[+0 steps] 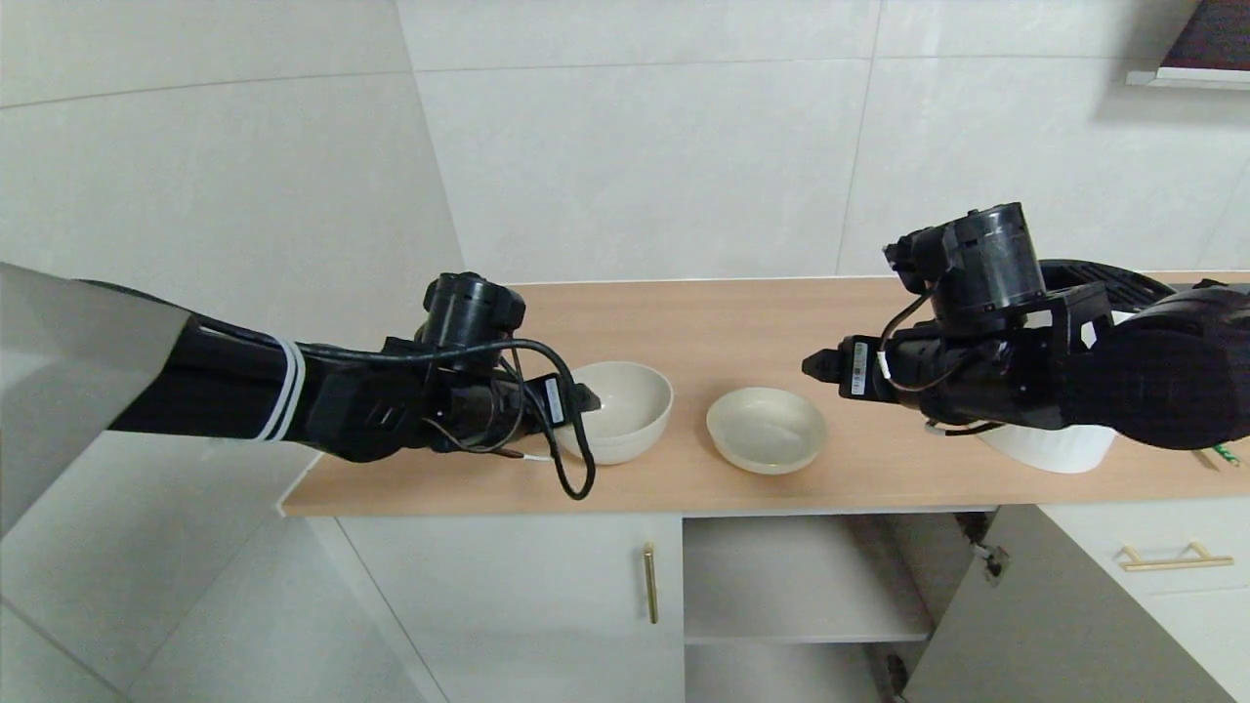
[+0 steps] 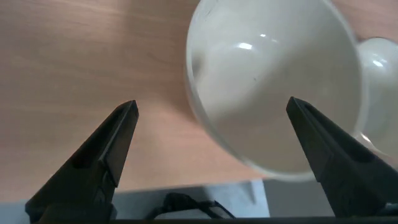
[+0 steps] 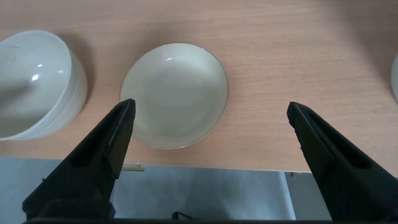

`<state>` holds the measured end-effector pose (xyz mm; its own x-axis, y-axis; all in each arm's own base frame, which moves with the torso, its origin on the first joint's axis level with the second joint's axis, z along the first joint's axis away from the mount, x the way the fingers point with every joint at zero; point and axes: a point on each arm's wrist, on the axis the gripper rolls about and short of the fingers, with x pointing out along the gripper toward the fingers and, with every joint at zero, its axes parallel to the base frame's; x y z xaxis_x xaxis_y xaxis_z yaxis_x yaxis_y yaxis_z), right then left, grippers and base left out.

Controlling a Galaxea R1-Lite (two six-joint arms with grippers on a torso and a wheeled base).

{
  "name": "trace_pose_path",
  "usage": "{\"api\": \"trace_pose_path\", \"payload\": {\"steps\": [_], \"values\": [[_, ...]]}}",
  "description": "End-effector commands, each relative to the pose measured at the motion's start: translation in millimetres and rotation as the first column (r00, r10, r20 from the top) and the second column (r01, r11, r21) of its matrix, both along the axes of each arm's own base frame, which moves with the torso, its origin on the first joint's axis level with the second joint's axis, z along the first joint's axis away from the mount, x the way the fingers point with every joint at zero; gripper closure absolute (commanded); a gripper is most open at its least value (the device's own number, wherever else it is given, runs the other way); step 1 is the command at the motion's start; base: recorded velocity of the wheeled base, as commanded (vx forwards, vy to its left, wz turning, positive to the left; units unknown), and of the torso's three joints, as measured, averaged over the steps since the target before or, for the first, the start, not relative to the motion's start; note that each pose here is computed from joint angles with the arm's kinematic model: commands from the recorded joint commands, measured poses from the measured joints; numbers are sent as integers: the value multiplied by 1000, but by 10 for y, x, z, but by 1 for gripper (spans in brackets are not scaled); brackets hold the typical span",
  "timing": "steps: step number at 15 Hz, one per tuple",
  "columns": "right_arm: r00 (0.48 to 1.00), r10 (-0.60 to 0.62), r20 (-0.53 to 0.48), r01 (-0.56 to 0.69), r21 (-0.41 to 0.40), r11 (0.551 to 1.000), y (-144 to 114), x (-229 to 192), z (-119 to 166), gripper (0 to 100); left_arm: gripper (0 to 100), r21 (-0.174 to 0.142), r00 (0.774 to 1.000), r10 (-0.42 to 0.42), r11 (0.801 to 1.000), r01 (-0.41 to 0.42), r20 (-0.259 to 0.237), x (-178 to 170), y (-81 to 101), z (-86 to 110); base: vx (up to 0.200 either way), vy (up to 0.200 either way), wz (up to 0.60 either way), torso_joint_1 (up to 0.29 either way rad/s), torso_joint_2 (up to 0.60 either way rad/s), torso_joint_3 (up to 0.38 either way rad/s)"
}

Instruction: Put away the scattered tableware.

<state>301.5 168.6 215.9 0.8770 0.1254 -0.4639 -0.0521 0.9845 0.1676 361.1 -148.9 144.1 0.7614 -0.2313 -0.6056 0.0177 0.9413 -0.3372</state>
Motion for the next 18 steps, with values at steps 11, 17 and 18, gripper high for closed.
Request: {"api": "trace_pose_path", "payload": {"steps": [11, 17, 18], "values": [[1000, -9, -25, 8, -16, 1000, 10, 78, -96, 0, 100, -65, 995, 55, 997, -49, 86, -204, 75, 397, 0, 0, 0, 0, 0, 0], [985, -65, -162, 50, -95, 994, 23, 482, -663, 0, 100, -123, 977, 54, 992, -29, 206, -601, 241, 902, 0, 0, 0, 0, 0, 0], [983, -73, -170, 57, -100, 993, 15, 533, -713, 0, 100, -125, 977, 53, 992, -27, 205, -603, 236, 902, 0, 0, 0, 0, 0, 0]]}}
